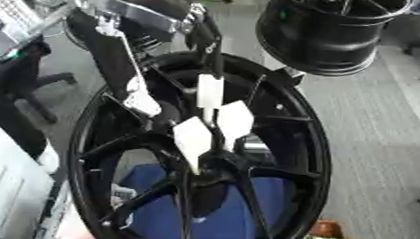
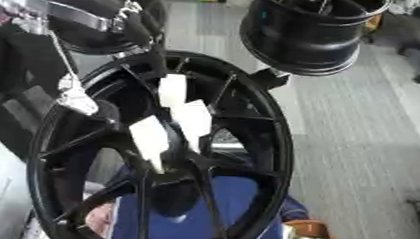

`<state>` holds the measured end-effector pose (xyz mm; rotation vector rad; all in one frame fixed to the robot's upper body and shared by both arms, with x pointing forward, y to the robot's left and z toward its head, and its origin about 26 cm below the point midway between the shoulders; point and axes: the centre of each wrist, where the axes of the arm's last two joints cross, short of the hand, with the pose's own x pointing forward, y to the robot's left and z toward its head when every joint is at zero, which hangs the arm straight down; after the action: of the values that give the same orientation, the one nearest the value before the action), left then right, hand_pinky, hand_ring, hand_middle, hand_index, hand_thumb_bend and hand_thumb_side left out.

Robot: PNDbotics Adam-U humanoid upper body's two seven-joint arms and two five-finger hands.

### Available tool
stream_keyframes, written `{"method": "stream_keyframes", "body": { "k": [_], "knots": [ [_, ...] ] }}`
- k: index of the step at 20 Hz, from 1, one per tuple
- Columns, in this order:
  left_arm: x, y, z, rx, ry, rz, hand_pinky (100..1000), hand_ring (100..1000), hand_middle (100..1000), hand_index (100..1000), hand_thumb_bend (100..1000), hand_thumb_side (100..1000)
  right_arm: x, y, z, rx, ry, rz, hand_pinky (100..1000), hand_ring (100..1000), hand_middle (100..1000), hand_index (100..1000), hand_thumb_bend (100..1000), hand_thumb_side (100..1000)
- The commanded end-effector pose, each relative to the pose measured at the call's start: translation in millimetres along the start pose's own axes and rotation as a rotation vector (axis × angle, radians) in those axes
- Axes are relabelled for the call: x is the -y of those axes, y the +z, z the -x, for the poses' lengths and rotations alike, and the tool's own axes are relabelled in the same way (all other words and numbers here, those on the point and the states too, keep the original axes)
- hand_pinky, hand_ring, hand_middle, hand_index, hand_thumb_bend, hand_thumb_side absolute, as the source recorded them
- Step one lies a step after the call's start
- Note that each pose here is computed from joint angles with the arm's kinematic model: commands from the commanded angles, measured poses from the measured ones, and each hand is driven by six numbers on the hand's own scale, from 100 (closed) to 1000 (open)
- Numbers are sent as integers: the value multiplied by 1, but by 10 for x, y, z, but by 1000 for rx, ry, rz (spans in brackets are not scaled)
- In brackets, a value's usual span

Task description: Pull the pin out of the wheel hub.

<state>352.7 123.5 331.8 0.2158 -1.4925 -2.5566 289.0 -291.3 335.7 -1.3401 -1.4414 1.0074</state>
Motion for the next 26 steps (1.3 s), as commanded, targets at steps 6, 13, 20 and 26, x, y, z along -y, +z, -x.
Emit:
{"method": "stream_keyframes", "body": {
  "k": [6, 13, 20, 26],
  "knots": [
    [52, -106, 154, -39, 47, 61, 721, 722, 682, 827, 421, 408, 84, 7, -6, 3, 5, 36, 888, 874, 829, 877, 100, 117],
    [187, -233, 211, -41, 80, 112, 728, 737, 704, 847, 422, 355, 64, 6, -13, 2, -9, 43, 889, 873, 827, 877, 100, 124],
    [265, -229, 172, -30, 111, 126, 725, 736, 704, 846, 419, 386, 39, 8, -3, -8, -18, 52, 889, 871, 825, 876, 100, 130],
    [280, -135, 100, -42, 141, 115, 728, 740, 706, 846, 429, 380, 26, 9, -3, -11, -25, 63, 889, 868, 822, 876, 100, 128]
  ]
}}
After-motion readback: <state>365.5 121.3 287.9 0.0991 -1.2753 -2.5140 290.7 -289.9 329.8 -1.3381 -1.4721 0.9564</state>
